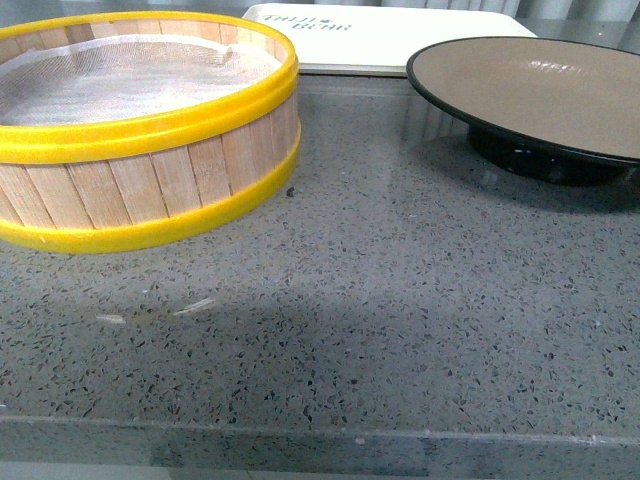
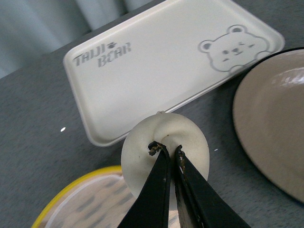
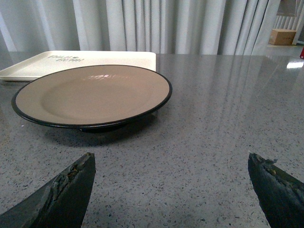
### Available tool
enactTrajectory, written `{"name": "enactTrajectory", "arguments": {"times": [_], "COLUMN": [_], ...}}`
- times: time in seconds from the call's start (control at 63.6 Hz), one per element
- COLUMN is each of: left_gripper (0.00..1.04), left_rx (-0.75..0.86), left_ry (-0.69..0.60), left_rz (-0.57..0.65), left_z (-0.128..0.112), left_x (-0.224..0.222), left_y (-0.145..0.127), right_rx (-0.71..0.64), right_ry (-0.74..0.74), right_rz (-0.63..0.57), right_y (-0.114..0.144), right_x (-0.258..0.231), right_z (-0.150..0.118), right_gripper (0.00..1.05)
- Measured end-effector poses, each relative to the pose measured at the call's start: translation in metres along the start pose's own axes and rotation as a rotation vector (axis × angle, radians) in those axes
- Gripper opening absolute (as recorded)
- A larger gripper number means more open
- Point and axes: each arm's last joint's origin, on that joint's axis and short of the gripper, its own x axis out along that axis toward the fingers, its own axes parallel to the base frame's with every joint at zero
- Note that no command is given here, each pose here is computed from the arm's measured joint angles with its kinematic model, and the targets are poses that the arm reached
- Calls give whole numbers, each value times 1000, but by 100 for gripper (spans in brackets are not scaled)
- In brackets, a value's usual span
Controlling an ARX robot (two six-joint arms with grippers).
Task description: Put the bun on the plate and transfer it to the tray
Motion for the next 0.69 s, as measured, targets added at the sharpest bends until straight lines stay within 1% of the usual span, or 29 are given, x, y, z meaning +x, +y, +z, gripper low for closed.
{"name": "enactTrajectory", "arguments": {"times": [0.094, 0.205, 0.267, 0.378, 0.519, 0.692], "left_gripper": [4, 4, 4, 4, 4, 4], "left_rx": [40, 107, 140, 188, 231, 291], "left_ry": [-11, -28, -36, -30, -6, 37], "left_rz": [-57, -133, -173, -221, -254, -232], "left_z": [13, 27, 32, 33, 28, 17], "left_x": [13, 26, 32, 45, 63, 84], "left_y": [-25, -62, -81, -108, -132, -145], "right_rx": [0, 0, 0, 0, 0, 0], "right_ry": [0, 0, 0, 0, 0, 0], "right_rz": [0, 0, 0, 0, 0, 0], "right_y": [0, 0, 0, 0, 0, 0], "right_x": [0, 0, 0, 0, 0, 0], "right_z": [0, 0, 0, 0, 0, 0], "right_gripper": [96, 96, 96, 96, 96, 96]}}
